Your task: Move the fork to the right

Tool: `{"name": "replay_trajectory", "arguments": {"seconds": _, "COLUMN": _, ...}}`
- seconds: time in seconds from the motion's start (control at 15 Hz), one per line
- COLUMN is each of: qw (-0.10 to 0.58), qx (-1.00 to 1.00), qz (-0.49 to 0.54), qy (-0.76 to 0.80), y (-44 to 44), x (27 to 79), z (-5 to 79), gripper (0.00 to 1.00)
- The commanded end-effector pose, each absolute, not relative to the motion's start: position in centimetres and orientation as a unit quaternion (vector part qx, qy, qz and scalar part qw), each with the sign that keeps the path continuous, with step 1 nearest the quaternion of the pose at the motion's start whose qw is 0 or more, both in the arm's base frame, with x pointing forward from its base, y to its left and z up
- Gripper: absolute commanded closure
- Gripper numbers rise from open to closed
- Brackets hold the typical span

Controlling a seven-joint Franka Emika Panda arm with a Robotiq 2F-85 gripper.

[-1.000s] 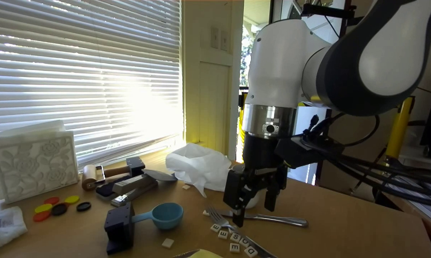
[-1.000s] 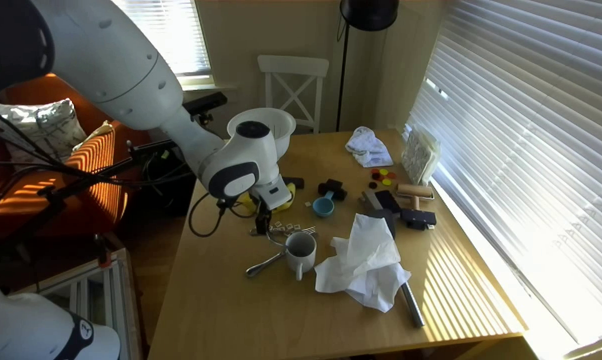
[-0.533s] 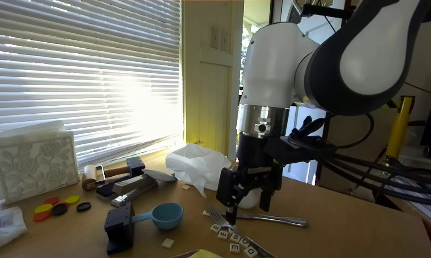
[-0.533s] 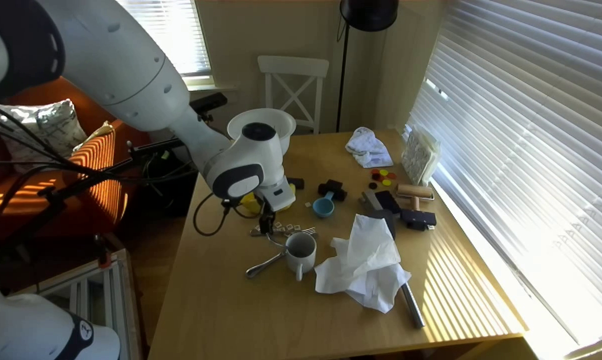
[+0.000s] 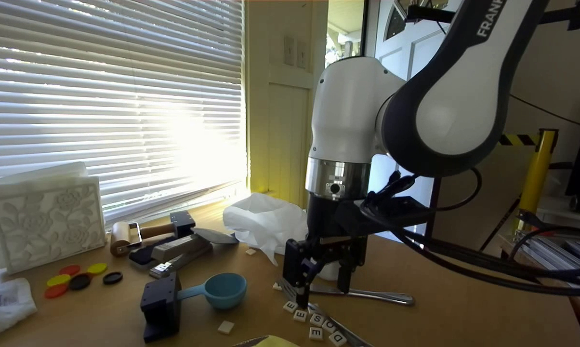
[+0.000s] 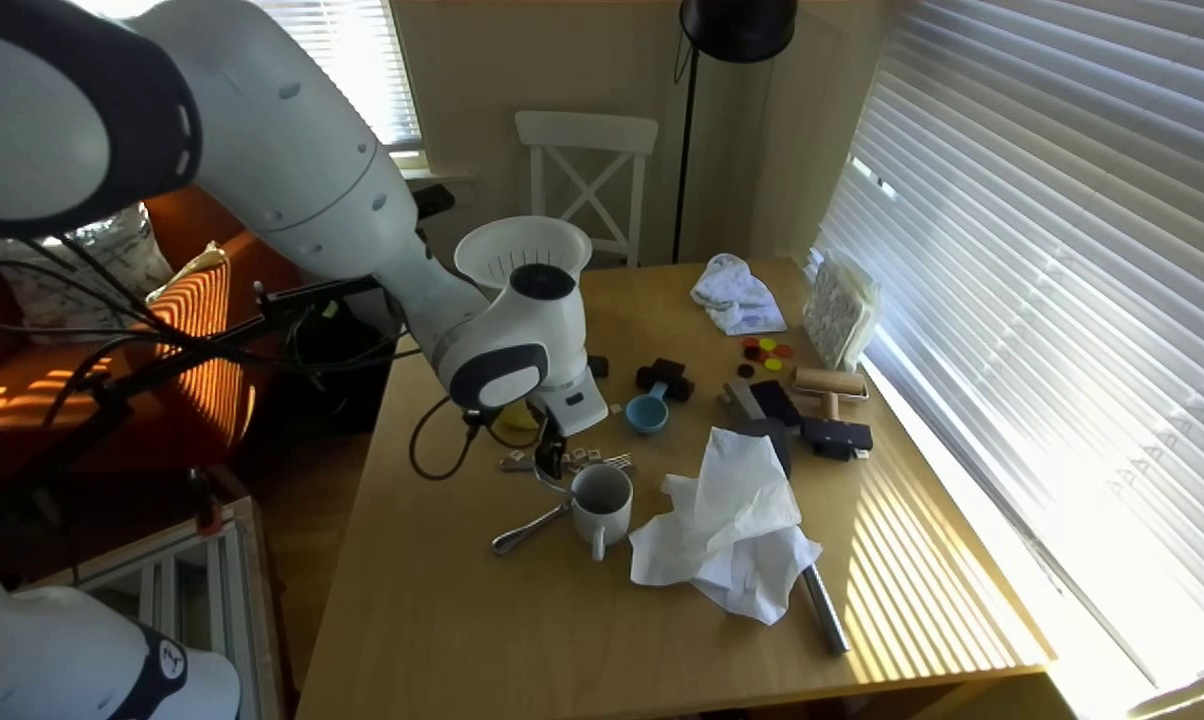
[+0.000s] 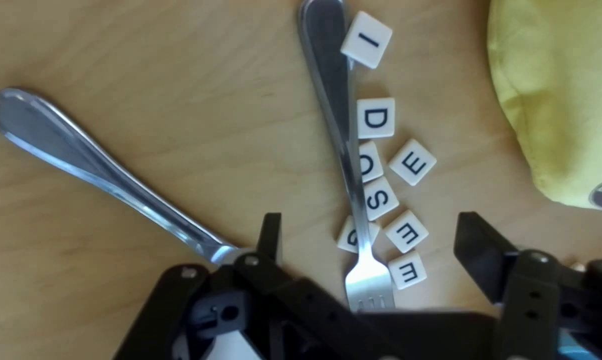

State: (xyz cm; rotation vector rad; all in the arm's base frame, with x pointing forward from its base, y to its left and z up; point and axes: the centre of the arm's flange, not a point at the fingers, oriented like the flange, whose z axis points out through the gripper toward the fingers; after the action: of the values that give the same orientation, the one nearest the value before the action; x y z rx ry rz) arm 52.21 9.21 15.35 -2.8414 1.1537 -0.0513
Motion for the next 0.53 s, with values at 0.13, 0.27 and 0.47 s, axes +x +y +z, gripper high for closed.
{"name": "replay_trajectory", "arguments": {"seconds": 0.13, "qw": 0.035, "qx": -0.925, "qz": -0.012, "qy": 0.377, "y": 9.28, "x": 53.51, "z": 13.65, "gripper": 0.46}}
{"name": "replay_trajectory", "arguments": {"seconds": 0.27, "qw": 0.035, "qx": -0.926, "qz": -0.011, "qy": 0.377, "y": 9.39, "x": 53.61, "z": 13.44, "gripper": 0.48}}
{"name": "replay_trajectory", "arguments": {"seconds": 0.47, "qw": 0.033, "qx": -0.926, "qz": -0.01, "qy": 0.376, "y": 9.5, "x": 53.72, "z": 13.24, "gripper": 0.56}}
